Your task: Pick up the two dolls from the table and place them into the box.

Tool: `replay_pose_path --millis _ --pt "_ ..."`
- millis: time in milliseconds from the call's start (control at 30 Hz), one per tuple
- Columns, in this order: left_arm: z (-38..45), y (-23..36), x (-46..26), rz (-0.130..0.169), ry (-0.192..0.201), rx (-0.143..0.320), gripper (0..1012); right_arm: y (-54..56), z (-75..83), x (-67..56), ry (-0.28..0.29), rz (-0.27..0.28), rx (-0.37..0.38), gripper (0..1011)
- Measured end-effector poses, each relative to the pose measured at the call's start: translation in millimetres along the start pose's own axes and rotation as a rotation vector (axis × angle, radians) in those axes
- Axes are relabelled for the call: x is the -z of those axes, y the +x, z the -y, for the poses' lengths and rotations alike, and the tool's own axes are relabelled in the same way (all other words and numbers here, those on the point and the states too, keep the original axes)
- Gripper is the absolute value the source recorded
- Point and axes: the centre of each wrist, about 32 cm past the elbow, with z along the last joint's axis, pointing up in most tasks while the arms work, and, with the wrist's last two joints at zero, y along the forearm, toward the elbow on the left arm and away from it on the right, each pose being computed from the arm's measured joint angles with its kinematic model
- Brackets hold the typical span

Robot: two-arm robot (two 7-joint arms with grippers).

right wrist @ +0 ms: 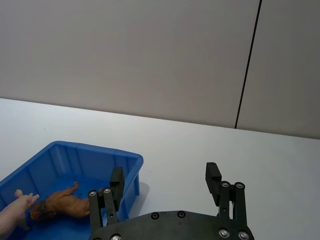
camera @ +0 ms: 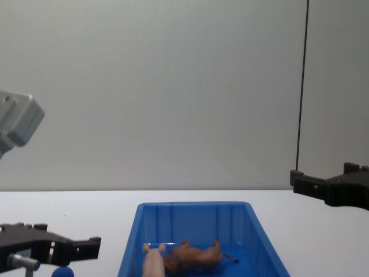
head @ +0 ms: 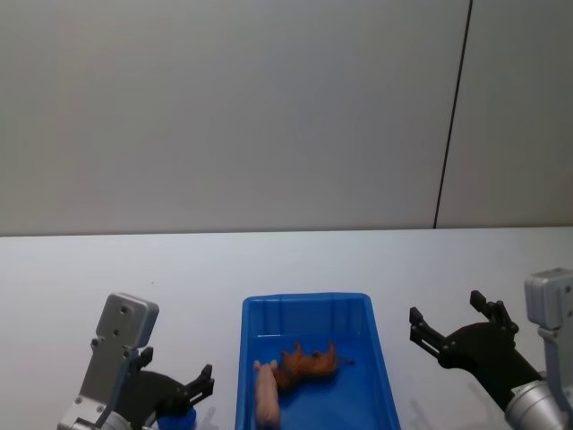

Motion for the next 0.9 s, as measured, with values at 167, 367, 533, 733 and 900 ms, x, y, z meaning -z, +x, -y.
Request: replay_pose_path --millis 167,367,533,733,900 --pt "2.6 2.6 7.0 -0.024 0.027 0.007 1001 0.0 0.0 0.0 0.000 0.000 0.000 1001" --pt "5.5 4.9 14.8 -0.053 0.053 0.018 961 0.0 0.1 0.0 0.000 0.000 0.000 1001" --pt "7.5 6.3 21.3 -0.076 0.074 0.024 860 -0.1 0.0 0.1 0.000 0.000 0.000 1001" --pt "9.0 7.0 25.4 -0.093 0.088 0.027 649 -0.1 0.1 0.1 0.000 0.000 0.000 1001" --pt "9.8 7.2 26.9 -0.101 0.091 0.028 503 -0.1 0.1 0.1 0.000 0.000 0.000 1001"
